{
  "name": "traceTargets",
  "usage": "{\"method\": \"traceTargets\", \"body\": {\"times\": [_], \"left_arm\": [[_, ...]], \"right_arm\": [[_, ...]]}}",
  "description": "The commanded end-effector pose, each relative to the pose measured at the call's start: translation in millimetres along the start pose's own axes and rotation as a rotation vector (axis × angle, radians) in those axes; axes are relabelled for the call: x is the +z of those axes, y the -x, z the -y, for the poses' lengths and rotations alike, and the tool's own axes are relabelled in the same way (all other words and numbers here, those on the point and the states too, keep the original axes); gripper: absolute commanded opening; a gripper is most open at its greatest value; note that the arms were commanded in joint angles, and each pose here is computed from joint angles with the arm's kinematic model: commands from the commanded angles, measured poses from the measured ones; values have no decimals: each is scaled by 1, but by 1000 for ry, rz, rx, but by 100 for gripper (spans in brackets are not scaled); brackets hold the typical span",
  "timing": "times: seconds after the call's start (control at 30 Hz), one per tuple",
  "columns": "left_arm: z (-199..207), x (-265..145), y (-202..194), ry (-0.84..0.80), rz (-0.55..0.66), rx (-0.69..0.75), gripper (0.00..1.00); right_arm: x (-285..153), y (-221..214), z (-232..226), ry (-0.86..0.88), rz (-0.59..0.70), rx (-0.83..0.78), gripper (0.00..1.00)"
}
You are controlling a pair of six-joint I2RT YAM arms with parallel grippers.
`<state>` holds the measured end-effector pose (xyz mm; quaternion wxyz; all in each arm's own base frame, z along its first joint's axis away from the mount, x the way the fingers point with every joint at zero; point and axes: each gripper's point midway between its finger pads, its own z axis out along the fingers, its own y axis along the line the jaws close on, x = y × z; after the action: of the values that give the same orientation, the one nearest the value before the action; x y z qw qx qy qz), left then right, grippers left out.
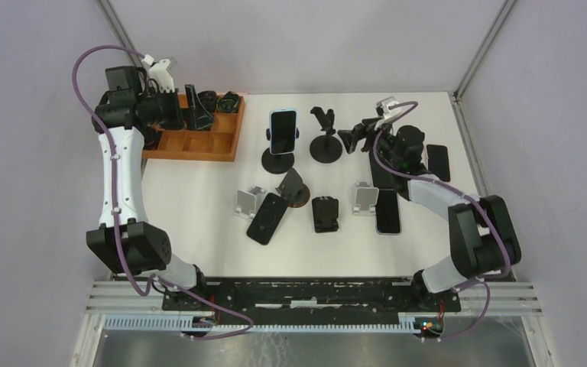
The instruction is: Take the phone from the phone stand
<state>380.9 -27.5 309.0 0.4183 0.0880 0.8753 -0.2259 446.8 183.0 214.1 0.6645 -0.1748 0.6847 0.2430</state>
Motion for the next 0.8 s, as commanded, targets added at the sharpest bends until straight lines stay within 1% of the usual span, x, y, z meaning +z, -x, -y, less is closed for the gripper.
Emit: {"method": "traceTargets", "body": {"times": [0.0, 0.07, 0.13, 0.23, 0.33, 0.47, 0.5, 0.53, 0.57, 0.6, 0.63, 0.7, 0.77], "left_arm": [[17, -22, 15, -18, 47, 82, 100], [17, -24, 14, -18, 40, 78, 100], [18, -25, 13, -17, 41, 81, 100], [19, -29, 15, -14, 50, 88, 100], [20, -32, 16, -12, 57, 93, 100], [22, -35, 17, -10, 64, 99, 100], [22, -36, 17, -8, 65, 99, 100], [22, -36, 17, -8, 65, 99, 100], [22, -36, 17, -9, 63, 98, 100], [22, -36, 17, -10, 62, 97, 100], [22, -36, 17, -9, 62, 95, 100], [22, -36, 17, -8, 61, 95, 100], [22, -37, 18, -1, 66, 99, 100]], "right_arm": [[-40, -35, -3, -68, -153, 128, 98], [-56, -38, -9, -72, -176, 186, 98], [-66, -30, -22, -25, -160, 267, 98], [-77, 6, -45, 80, -79, 383, 98], [-86, 30, -68, 183, -45, 495, 98], [-94, 33, -92, 281, -57, 639, 98], [-92, 31, -95, 257, -81, 655, 98], [-90, 25, -102, 202, -136, 629, 98], [-87, 24, -101, 103, -160, 549, 98], [-86, 26, -112, 55, -178, 493, 98], [-86, 29, -124, 39, -186, 477, 98], [-89, 23, -150, 16, -217, 524, 98], [-94, 7, -179, 6, -268, 558, 96]]}}
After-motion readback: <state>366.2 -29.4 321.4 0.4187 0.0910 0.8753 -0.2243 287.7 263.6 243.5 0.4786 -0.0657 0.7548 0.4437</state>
